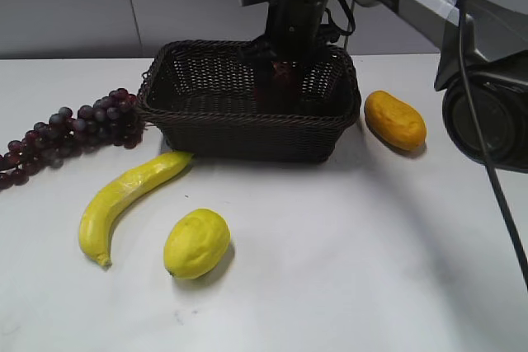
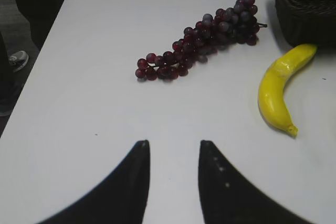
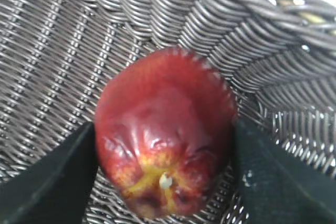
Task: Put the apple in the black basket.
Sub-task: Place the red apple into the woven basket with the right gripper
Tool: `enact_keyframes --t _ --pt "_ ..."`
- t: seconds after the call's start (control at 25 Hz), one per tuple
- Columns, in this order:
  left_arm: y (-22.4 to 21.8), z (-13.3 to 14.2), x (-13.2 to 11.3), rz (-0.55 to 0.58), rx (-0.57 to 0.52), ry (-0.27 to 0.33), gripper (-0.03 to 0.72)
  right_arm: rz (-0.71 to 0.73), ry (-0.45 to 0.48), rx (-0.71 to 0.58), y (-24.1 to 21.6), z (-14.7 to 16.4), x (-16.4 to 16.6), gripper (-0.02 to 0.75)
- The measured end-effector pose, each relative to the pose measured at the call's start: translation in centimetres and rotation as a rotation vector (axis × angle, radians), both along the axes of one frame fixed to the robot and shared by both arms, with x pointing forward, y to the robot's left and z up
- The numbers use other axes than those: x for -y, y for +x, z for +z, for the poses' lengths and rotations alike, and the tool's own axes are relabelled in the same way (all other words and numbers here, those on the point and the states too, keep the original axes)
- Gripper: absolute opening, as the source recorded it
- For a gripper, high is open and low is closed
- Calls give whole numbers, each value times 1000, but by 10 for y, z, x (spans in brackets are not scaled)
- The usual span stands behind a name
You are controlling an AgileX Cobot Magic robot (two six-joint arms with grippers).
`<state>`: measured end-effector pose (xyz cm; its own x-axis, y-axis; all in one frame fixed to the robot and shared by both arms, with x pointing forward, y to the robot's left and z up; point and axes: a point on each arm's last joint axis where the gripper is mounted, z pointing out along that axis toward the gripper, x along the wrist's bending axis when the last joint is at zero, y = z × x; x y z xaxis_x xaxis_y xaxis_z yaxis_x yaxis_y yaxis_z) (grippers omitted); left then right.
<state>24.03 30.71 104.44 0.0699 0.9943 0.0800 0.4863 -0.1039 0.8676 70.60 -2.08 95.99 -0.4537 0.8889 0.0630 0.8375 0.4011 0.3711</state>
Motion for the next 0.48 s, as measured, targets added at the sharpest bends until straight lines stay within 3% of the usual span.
enact_keyframes --t 0.48 --pt "0 0 0 0 0 0 236 -10 -10 -7 1 -7 0 563"
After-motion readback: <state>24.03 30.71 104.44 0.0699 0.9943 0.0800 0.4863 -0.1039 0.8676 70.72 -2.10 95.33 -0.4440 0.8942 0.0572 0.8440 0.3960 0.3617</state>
